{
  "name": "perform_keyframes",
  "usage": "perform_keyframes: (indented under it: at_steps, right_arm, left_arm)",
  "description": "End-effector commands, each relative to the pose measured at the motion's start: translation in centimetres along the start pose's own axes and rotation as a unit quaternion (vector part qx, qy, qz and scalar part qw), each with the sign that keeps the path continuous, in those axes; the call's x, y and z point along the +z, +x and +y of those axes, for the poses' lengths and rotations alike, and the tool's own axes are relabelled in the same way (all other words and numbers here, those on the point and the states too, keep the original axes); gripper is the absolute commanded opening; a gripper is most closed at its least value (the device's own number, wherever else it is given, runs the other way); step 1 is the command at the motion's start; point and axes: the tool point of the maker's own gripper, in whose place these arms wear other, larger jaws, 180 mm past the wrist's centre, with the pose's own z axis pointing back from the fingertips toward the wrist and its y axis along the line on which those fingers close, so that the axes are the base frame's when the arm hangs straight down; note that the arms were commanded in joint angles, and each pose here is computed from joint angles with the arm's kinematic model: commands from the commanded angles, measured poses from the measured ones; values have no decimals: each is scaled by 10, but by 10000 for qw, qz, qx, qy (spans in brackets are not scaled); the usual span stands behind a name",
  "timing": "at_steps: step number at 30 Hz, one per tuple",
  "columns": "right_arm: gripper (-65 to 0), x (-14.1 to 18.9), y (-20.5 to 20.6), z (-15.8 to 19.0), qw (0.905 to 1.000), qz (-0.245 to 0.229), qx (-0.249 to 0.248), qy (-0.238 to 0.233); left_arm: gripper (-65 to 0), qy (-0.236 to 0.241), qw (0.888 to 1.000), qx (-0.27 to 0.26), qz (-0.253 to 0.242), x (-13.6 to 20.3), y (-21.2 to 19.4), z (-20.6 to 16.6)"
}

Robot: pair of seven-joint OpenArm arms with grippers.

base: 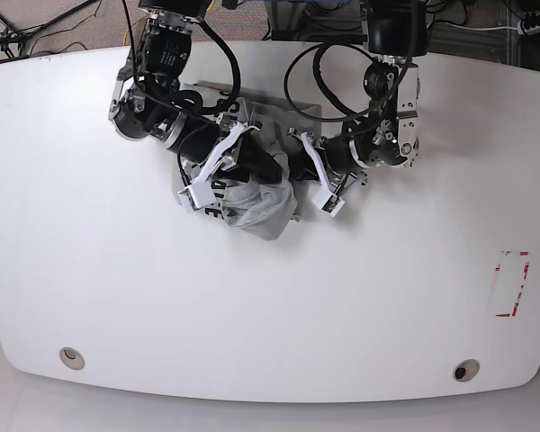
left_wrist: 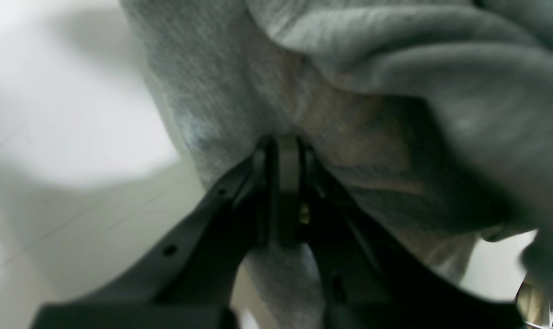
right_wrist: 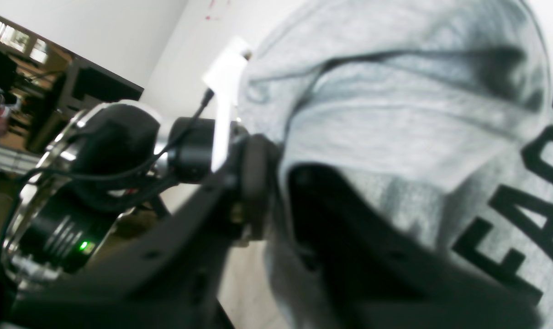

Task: Fold the T-shirt properly
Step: 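Fold both shirt sides inward with both grippers toward each other, then release the shirt with both grippers and pull them apart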

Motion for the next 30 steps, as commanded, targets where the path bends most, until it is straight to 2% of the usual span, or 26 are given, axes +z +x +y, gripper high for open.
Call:
perform_keyframes:
  at_steps: [1,4,8,11,18,21,30]
  right_arm:
    - [-474,2,14,-2,9995,-307,38,79]
    - [-377,4,12,-11,9996,-285,30,14]
    - [-246,6,19,-15,9994,-319,130,-23]
    - [-185,1,20,-8,9994,-256,232,88]
    - [-168,2,29,19,9960,-213,815,313]
    - [-168,7,34,24,9942,-280,988,325]
    - [-168,17,33,13,9923,-124,1220,167]
  left_arm:
    - [-637,489,9826,-148,1784,8,-84,17]
    - [-635,481,9828,-141,1778,8,-84,17]
    - [-562,471,9833,-139,1753,8,-82,16]
    - [-512,493,9843,-170,1685,7,-74,19]
    - [-476,380,9871,-182,1544,5,-64,16]
    - [-454,144,9920,-162,1241,3,-46,10]
    - [-306,-191,9996,11,204,24,10,13]
